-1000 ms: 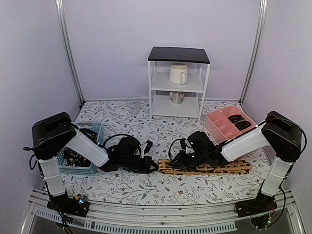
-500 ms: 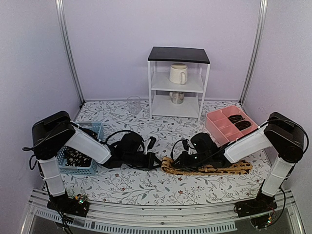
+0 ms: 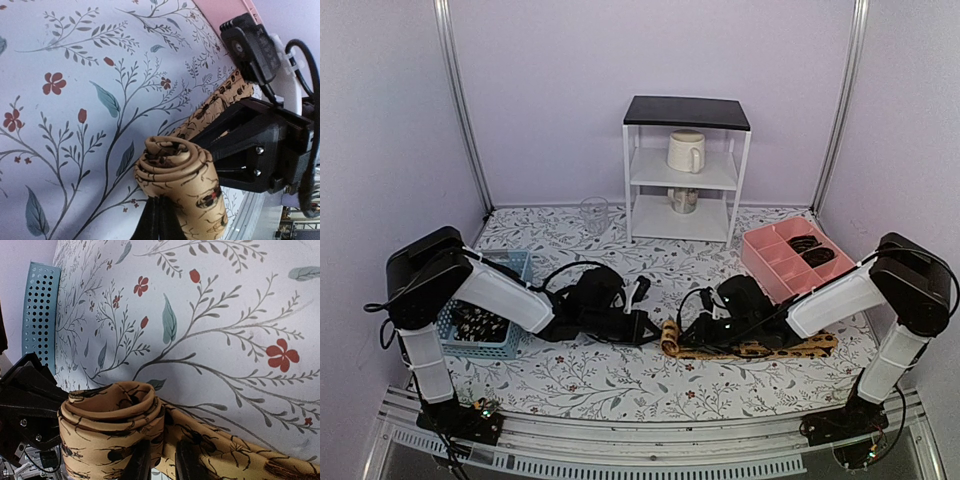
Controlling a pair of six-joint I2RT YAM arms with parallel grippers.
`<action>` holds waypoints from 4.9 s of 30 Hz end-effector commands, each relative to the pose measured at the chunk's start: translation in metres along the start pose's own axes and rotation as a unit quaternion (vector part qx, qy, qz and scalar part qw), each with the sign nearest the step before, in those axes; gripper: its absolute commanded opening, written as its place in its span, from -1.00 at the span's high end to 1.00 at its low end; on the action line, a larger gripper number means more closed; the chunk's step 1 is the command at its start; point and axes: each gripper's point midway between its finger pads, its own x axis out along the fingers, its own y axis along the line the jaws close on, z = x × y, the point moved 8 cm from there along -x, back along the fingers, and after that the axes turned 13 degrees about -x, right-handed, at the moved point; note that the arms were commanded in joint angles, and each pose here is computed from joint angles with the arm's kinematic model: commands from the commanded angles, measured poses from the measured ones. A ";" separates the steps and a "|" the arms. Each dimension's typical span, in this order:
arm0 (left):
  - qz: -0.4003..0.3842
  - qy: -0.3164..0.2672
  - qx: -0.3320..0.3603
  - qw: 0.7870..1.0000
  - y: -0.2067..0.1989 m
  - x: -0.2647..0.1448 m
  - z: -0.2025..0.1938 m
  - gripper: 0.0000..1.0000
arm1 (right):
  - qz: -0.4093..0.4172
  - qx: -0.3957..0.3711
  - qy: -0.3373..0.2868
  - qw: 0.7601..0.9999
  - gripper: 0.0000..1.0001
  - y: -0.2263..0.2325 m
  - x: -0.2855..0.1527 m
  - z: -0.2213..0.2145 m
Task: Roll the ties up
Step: Roll the tie at the center of the board.
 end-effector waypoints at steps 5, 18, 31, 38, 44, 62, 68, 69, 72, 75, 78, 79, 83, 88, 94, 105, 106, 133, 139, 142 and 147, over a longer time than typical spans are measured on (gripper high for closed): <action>0.002 0.005 0.012 1.000 -0.012 0.001 -0.002 1.00 | -0.003 -0.007 -0.032 0.999 0.63 0.001 -0.017 0.005; -0.002 0.010 0.018 1.000 -0.025 0.007 0.000 1.00 | -0.011 -0.012 -0.037 0.999 0.63 -0.004 -0.022 0.003; -0.010 0.022 0.030 0.999 -0.037 0.023 0.000 1.00 | -0.068 -0.011 -0.091 0.993 0.54 -0.010 -0.058 0.006; -0.011 0.035 0.036 0.999 -0.037 0.041 -0.005 1.00 | -0.045 -0.004 -0.095 0.994 0.29 -0.006 -0.066 0.010; -0.017 0.035 0.042 0.998 -0.039 0.050 -0.004 1.00 | -0.033 0.008 -0.086 0.996 0.28 -0.013 -0.061 0.008; 0.084 -0.063 0.296 0.949 -0.068 -0.016 0.033 -0.06 | -0.020 0.018 -0.049 0.998 0.58 -0.028 -0.039 -0.005; 0.084 -0.029 0.432 0.898 -0.055 -0.011 0.023 -0.26 | -0.019 0.023 -0.051 0.998 0.59 -0.029 -0.038 -0.005; 0.076 -0.016 0.447 0.891 -0.051 -0.007 0.019 -0.26 | -0.018 0.023 -0.051 0.998 0.59 -0.029 -0.038 -0.005; 0.022 0.014 0.487 0.873 -0.047 0.002 0.006 -0.54 | -0.013 0.027 -0.047 0.998 0.59 -0.028 -0.037 -0.006; -0.001 0.010 0.512 0.859 -0.047 0.003 0.003 -0.64 | -0.013 0.031 -0.044 0.998 0.59 -0.030 -0.036 -0.007; 0.002 0.010 0.519 0.855 -0.042 0.011 0.009 -0.65 | -0.013 0.032 -0.043 0.998 0.59 -0.030 -0.036 -0.007; -0.002 0.018 0.518 0.855 -0.041 0.015 0.010 -0.65 | -0.013 0.032 -0.044 0.998 0.60 -0.030 -0.036 -0.007; -0.025 0.028 0.522 0.852 -0.040 0.023 0.015 -0.65 | -0.011 0.031 -0.048 0.998 0.60 -0.028 -0.037 -0.005; -0.020 0.058 0.530 0.845 -0.024 0.040 0.016 -0.65 | -0.011 0.032 -0.046 0.998 0.60 -0.029 -0.036 -0.005; -0.024 0.074 0.535 0.841 -0.017 0.049 0.021 -0.65 | -0.010 0.033 -0.049 0.998 0.60 -0.029 -0.037 -0.006; -0.088 0.129 0.533 0.832 -0.022 0.056 0.014 -0.51 | -0.011 0.033 -0.051 0.998 0.60 -0.029 -0.037 -0.005; -0.093 0.135 0.533 0.830 -0.022 0.056 0.011 -0.49 | -0.011 0.034 -0.052 0.998 0.60 -0.029 -0.037 -0.005; -0.063 0.113 0.565 0.815 -0.028 0.058 -0.003 -0.55 | 0.032 0.050 -0.019 0.998 0.58 -0.027 -0.033 -0.016; -0.063 0.102 0.563 0.818 -0.031 0.058 -0.005 -0.55 | 0.035 0.058 -0.022 0.997 0.59 -0.028 -0.035 -0.018; -0.065 0.103 0.563 0.817 -0.033 0.060 -0.007 -0.54 | 0.042 0.062 -0.020 0.997 0.59 -0.028 -0.035 -0.019; -0.078 0.113 0.564 0.814 -0.033 0.061 -0.011 -0.27 | 0.045 0.069 -0.020 0.996 0.59 -0.030 -0.035 -0.022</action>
